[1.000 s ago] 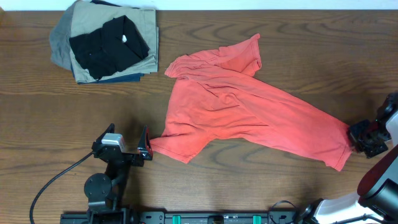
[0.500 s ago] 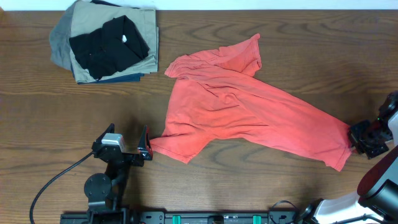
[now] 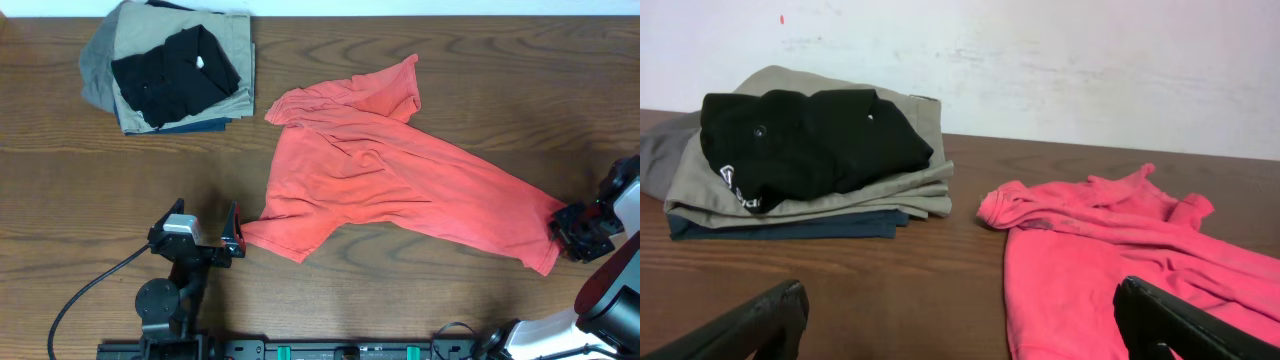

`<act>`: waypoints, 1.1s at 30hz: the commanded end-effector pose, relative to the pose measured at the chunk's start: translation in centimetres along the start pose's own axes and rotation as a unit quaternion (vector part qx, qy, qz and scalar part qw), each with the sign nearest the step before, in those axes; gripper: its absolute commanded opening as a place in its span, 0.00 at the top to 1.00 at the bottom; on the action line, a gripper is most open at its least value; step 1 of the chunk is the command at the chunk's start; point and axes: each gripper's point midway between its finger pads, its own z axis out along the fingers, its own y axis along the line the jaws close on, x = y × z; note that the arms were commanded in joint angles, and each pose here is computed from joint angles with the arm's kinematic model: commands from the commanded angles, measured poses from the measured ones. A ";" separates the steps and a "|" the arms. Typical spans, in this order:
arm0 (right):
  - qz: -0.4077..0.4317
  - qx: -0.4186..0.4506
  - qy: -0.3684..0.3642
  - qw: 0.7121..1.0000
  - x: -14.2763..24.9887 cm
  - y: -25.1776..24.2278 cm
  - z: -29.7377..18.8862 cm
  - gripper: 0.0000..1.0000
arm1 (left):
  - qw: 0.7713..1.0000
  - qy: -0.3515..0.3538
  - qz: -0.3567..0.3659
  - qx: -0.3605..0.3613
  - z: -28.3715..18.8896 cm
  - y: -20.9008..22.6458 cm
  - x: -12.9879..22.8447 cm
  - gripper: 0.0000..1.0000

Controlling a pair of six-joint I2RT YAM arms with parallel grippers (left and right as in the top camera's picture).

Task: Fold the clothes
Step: 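Lower the right gripper onto the t-shirt's right hem and grasp it, then pull the hem rightward with the right gripper to spread the shirt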

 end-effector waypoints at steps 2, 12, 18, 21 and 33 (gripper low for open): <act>0.003 0.007 0.004 1.000 0.2 -0.4 0.5 0.81 | 1.000 0.024 -0.002 0.008 0.1 -0.2 1.7 0.02; 0.004 -0.003 -0.009 1.000 -1.4 0.5 -1.7 0.99 | 1.000 0.024 -0.002 0.008 0.1 -0.2 1.7 0.02; 0.002 -0.031 -0.019 0.999 -3.0 2.2 -5.7 0.99 | 1.000 0.024 -0.002 0.008 0.1 -0.2 1.7 0.02; -0.004 -0.084 -0.020 0.996 -3.5 4.5 -7.7 0.99 | 1.000 0.024 -0.002 0.008 0.1 -0.2 1.6 0.02; -0.058 -0.174 -0.100 0.978 -5.9 11.1 -13.0 0.99 | 1.000 0.025 -0.002 0.008 0.1 -0.2 1.7 0.02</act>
